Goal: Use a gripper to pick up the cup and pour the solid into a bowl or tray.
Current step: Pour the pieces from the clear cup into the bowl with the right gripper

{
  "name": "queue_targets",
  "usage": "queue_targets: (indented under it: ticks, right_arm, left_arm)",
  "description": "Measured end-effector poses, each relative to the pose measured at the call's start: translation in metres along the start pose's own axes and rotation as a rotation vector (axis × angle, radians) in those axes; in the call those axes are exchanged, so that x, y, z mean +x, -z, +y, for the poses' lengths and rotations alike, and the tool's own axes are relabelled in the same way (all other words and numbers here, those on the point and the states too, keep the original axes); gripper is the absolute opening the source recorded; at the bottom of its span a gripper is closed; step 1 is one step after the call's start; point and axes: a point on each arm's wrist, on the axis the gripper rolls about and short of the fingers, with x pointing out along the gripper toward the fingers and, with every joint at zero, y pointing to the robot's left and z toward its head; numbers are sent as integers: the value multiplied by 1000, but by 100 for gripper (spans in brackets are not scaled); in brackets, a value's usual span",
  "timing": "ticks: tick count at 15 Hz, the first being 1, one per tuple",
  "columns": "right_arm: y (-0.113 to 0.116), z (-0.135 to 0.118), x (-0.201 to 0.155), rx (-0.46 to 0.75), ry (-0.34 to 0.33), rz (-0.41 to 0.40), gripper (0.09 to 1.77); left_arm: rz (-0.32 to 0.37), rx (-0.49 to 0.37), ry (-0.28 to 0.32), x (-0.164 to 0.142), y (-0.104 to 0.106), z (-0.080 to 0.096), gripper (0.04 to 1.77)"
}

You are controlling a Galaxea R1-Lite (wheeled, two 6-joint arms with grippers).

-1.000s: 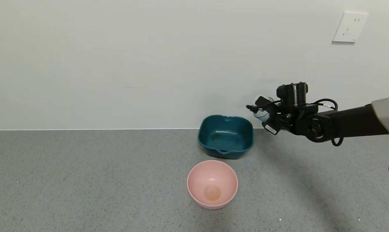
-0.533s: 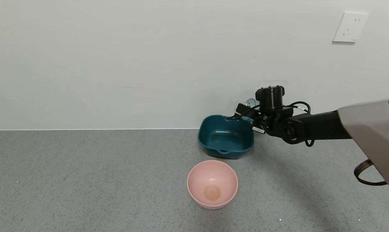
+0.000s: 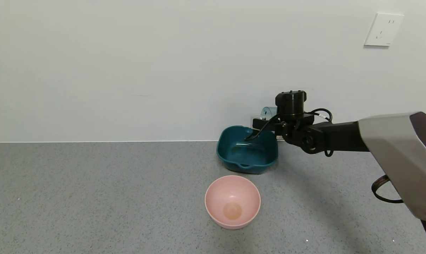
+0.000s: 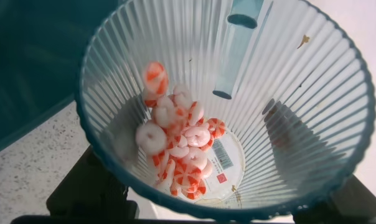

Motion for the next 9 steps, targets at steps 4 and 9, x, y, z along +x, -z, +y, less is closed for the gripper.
queue_targets:
  ticks: [4,9]
  right_arm:
    - [-4,2,-2,-159,-8,-9,137]
    - [-18,7,-13,-299,-18,23,137]
  left_arm:
    - [0,0,0,0,0,0,172]
    - [0,0,0,0,0,0,172]
